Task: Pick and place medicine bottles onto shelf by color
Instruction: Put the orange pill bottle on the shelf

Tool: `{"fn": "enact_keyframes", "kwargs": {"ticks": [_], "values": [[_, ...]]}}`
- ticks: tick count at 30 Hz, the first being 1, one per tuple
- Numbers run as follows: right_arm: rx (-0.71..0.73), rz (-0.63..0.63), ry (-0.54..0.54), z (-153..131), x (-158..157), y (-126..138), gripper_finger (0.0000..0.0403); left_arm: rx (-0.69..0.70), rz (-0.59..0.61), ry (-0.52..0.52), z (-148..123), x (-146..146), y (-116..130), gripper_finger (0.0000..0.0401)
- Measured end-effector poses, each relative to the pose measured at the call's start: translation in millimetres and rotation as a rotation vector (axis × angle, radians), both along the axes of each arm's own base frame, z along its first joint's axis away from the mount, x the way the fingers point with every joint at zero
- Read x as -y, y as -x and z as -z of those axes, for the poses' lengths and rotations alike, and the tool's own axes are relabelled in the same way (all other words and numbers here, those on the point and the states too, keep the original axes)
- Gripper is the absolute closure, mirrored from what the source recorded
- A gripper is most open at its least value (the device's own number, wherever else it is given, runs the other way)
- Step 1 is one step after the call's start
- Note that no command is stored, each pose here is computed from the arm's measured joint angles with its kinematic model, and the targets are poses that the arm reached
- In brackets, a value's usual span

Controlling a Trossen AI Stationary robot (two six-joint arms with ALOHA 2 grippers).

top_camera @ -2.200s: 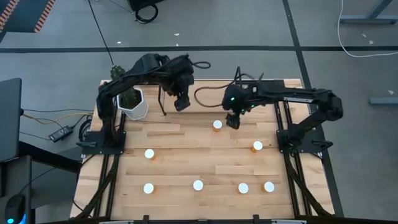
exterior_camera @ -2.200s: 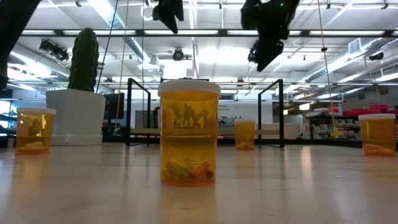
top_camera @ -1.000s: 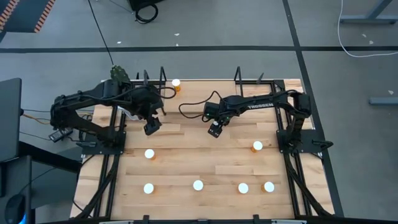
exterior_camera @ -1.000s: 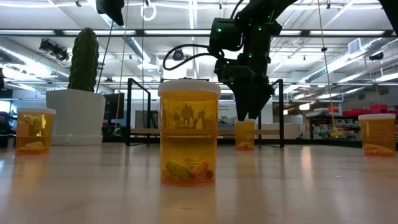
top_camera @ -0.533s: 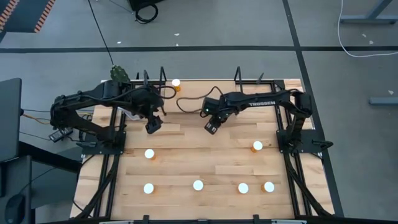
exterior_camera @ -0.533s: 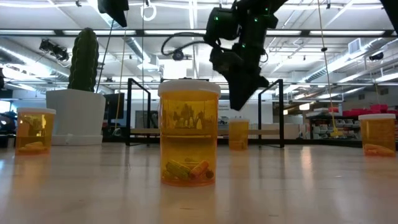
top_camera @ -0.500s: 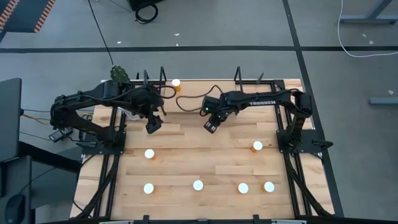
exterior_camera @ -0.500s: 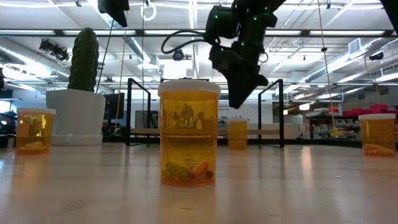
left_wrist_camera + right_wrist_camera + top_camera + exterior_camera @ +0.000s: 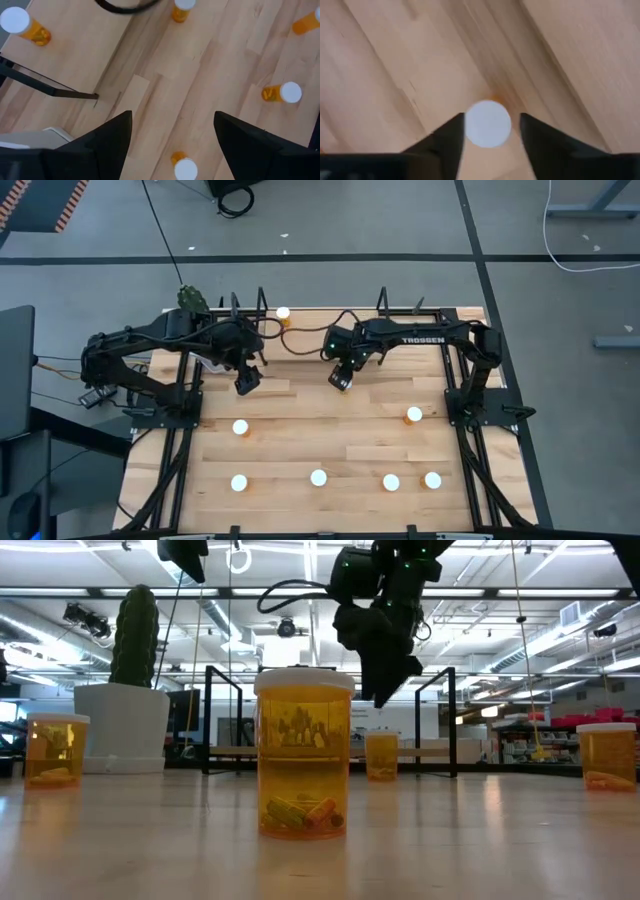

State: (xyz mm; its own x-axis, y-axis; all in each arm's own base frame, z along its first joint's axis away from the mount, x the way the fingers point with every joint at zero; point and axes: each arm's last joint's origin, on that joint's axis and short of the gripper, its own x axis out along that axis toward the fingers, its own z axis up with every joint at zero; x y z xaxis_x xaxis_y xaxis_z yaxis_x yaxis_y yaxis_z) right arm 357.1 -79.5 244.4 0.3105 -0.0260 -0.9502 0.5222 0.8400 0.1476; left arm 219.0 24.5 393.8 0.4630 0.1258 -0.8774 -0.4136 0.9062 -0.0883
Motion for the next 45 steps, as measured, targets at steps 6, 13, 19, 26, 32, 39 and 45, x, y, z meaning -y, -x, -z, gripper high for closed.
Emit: {"fn": "enact_keyframes", "kwargs": {"ticks": [6,13,19,26,32,39,45], "values": [[-0.043,-0.103,0.039,11,-8,3,0.0087,0.003,-0.017,0.011,0,1,0,0.0113],[-0.087,-0.334,0.06,30,-27,7,0.0049,0.01,-0.077,0.024,0,0,0,0.0113],[-0.065,-0.318,0.11,31,-23,5,0.0048,0.031,-0.221,0.057,0,0,0,0.0113],[-0.048,-0.294,0.119,31,-15,4,0.0048,0.046,-0.278,0.078,0,6,-1,0.0113],[-0.042,-0.286,0.128,47,-20,7,0.0048,0.052,-0.291,0.068,0,9,-1,0.0113],[-0.039,-0.258,0.143,51,-19,7,0.0048,0.052,-0.291,0.068,-1,9,-1,0.0113],[0.011,-0.235,0.165,49,-21,2,0.0055,0.052,-0.285,0.071,-1,11,-1,0.0113]]}}
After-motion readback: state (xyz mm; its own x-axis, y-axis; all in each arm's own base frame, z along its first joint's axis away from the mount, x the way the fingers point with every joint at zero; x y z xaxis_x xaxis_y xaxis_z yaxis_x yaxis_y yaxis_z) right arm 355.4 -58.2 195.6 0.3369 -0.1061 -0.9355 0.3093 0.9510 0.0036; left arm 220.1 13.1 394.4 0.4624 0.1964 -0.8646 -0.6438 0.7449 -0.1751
